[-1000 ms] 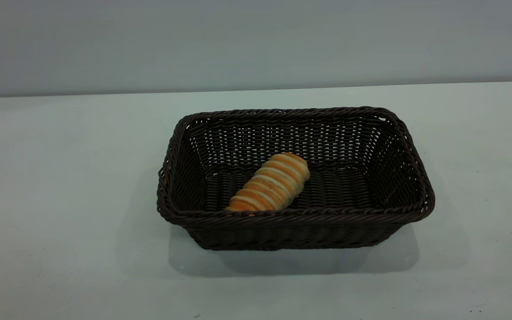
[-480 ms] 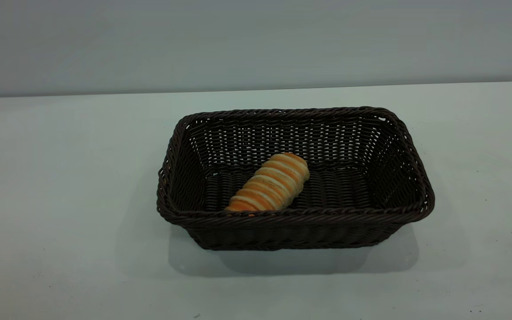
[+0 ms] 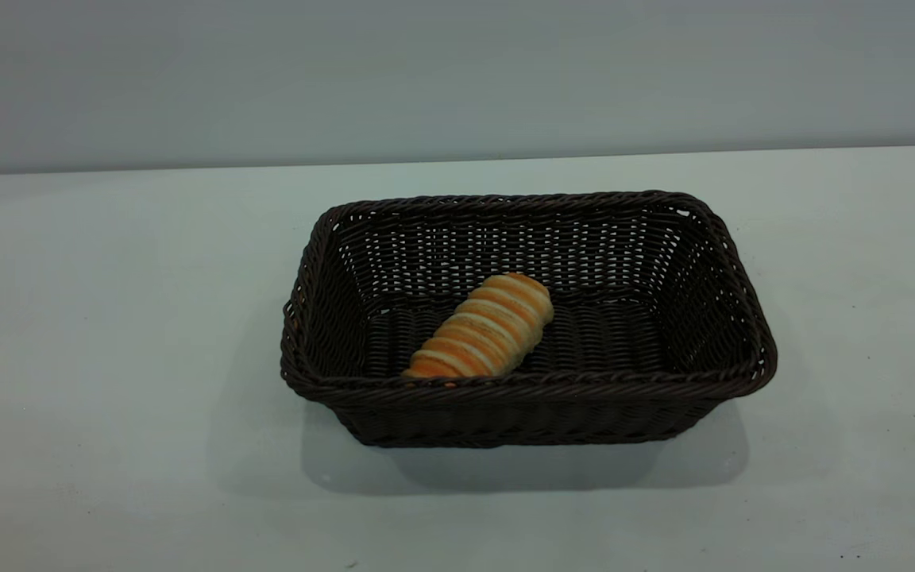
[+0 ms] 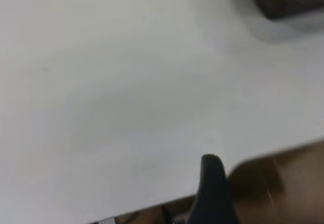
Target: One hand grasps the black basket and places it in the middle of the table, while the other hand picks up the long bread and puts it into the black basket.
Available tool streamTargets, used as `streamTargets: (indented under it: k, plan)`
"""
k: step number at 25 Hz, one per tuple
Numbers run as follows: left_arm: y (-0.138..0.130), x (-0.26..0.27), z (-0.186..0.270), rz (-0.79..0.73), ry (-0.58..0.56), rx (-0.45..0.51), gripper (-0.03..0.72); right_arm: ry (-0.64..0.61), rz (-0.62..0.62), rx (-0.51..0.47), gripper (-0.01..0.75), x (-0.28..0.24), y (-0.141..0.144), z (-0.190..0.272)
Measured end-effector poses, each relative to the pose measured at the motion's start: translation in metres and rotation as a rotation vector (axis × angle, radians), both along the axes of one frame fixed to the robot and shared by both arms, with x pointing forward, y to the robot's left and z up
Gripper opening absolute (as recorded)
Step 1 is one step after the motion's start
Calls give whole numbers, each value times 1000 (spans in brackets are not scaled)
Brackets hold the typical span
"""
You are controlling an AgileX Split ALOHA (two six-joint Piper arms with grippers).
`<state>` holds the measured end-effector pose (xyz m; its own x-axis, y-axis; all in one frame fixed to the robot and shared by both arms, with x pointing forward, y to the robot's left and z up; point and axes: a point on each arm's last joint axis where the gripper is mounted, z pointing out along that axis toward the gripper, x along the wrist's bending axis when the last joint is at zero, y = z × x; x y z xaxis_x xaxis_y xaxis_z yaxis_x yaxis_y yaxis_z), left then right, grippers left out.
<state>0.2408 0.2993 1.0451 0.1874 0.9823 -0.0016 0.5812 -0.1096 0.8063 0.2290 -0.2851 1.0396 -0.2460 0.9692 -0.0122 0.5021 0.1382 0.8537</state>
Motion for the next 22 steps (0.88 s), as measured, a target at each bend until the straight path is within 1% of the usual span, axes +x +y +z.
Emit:
streamTargets:
  k: [3,5,22]
  plan:
    - [1,-9,-1,88,-56,-7,588,0,0,0,239,0,0,0]
    - [1,-13,-1,107,-78,-9,588,0,0,0,239,0,0,0]
    - [1,-14,-1,111,-86,-9,588,0,0,0,239,0,0,0]
